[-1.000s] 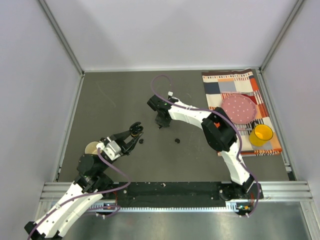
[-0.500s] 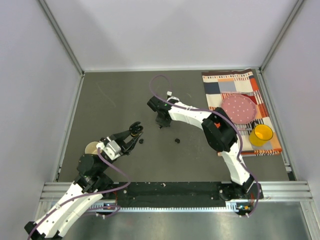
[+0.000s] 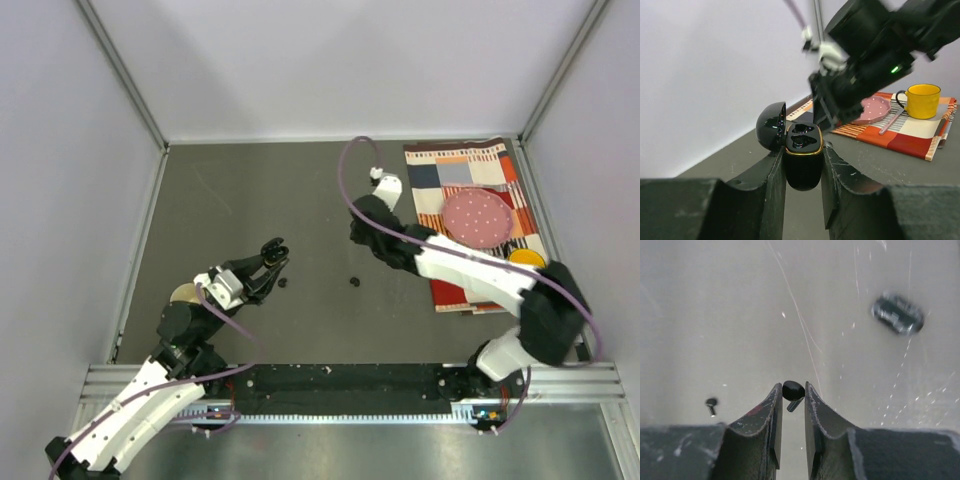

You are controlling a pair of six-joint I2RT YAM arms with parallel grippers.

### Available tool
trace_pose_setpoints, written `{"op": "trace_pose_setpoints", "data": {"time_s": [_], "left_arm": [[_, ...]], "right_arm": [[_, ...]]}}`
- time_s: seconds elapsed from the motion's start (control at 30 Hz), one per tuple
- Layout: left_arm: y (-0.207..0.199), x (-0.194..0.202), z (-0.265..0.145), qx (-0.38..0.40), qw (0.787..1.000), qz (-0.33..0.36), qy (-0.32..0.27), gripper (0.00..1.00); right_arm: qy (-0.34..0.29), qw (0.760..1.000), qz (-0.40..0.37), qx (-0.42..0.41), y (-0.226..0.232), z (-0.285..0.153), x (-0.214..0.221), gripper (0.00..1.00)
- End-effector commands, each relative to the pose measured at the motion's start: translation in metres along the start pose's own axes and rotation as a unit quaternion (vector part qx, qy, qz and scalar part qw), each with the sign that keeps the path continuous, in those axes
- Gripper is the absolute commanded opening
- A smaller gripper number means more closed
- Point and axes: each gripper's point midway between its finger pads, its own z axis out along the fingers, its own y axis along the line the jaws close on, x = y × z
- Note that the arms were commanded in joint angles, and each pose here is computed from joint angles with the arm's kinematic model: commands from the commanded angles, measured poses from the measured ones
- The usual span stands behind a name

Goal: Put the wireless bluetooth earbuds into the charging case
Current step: Pick up the earbud from the center of the board.

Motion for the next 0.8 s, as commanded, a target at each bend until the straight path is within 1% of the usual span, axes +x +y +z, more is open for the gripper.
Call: {"op": "trace_pose_setpoints", "data": {"time_s": [0.0,0.03,0.07,0.13,0.17,0.3,0.33,0.4,0.47,0.53,0.6,0.77], "left_arm": [[0.007,-0.036,0.013,-0.011,0.998,-0.024,-0.051,0.0],[0.006,-0.038,0.014,-0.009,0.998,-0.025,-0.055,0.0],[0.004,-0.037,0.017,-0.002,0.998,-0.028,-0.052,0.0],[0.002,-0.04,0.021,0.003,0.998,-0.039,-0.059,0.0],[0.002,-0.037,0.024,0.005,0.998,-0.044,-0.054,0.0],[-0.001,-0.039,0.031,0.016,0.997,-0.051,-0.06,0.0],[-0.003,-0.039,0.032,0.019,0.996,-0.065,-0.061,0.0],[-0.002,-0.04,0.035,0.019,0.995,-0.072,-0.065,0.0],[-0.004,-0.04,0.038,0.024,0.994,-0.078,-0.067,0.0],[-0.007,-0.041,0.041,0.033,0.994,-0.08,-0.068,0.0],[-0.009,-0.04,0.045,0.042,0.994,-0.083,-0.064,0.0],[-0.016,-0.038,0.051,0.065,0.992,-0.086,-0.058,0.0]], "right_arm": [[-0.17,0.98,-0.029,-0.096,0.023,-0.054,-0.084,0.0],[-0.189,0.974,-0.033,-0.116,0.026,-0.071,-0.097,0.0],[-0.201,0.97,-0.065,-0.12,0.026,-0.079,-0.102,0.0],[-0.226,0.962,-0.077,-0.133,0.027,-0.099,-0.118,0.0],[-0.236,0.956,-0.102,-0.141,0.03,-0.107,-0.121,0.0],[-0.277,0.932,-0.137,-0.191,0.044,-0.145,-0.14,0.0],[-0.284,0.926,-0.142,-0.202,0.047,-0.152,-0.143,0.0],[-0.31,0.911,-0.154,-0.222,0.053,-0.173,-0.152,0.0],[-0.333,0.893,-0.175,-0.246,0.063,-0.194,-0.156,0.0],[-0.343,0.883,-0.187,-0.259,0.069,-0.205,-0.156,0.0],[-0.355,0.868,-0.207,-0.279,0.08,-0.218,-0.152,0.0],[-0.366,0.842,-0.256,-0.303,0.1,-0.233,-0.136,0.0]]}}
